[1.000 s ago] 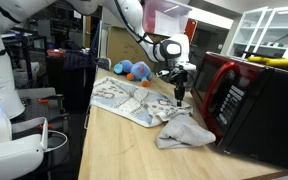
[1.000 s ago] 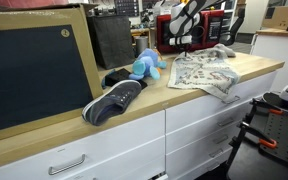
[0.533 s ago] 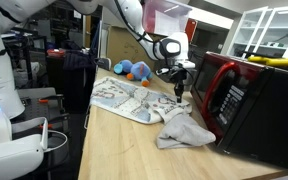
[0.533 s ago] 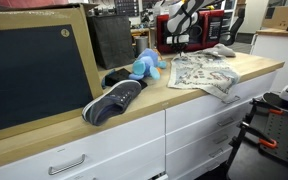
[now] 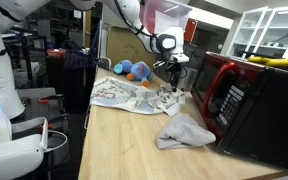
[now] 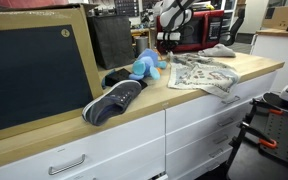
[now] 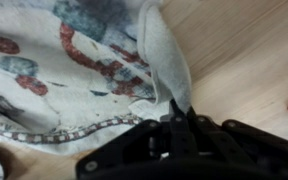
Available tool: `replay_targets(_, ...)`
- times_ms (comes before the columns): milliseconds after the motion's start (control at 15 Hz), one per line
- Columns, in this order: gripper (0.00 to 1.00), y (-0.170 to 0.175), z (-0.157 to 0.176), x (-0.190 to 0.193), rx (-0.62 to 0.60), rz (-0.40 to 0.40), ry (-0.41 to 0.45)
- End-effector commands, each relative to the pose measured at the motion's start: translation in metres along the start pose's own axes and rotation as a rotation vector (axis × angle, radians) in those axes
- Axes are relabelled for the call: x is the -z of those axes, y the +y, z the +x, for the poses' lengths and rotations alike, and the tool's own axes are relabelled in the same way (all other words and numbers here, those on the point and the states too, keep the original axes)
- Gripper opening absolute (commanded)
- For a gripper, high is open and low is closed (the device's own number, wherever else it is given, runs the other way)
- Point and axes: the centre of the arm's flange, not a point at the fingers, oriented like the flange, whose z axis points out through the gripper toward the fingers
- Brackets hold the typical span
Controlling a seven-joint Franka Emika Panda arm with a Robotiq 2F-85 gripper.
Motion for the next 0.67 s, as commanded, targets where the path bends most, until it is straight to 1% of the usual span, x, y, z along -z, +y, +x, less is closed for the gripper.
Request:
replay_targets(0,0.01,-0.024,-0.015,0.019,-0.02,0.1,-0.003)
replay_targets(200,0.01,-0.043,-0.019,0.022,-0.018,0.181,0.035)
replay_targets(267,0.01,-0.047,-0.019,0.024,-0.019,0.197,0.045)
replay_targets(333,0.08,-0.047,-0.016,0.026,-0.018,0.199,0.045)
replay_targets(400,0.31,-0.044,-0.012,0.029,-0.016,0.196,0.045)
replay_targets(533,0.35,-0.028,0.004,0.035,0.002,0.177,0.038)
replay_targets(600,0.4,-0.015,0.017,0.038,0.008,0.174,0.044)
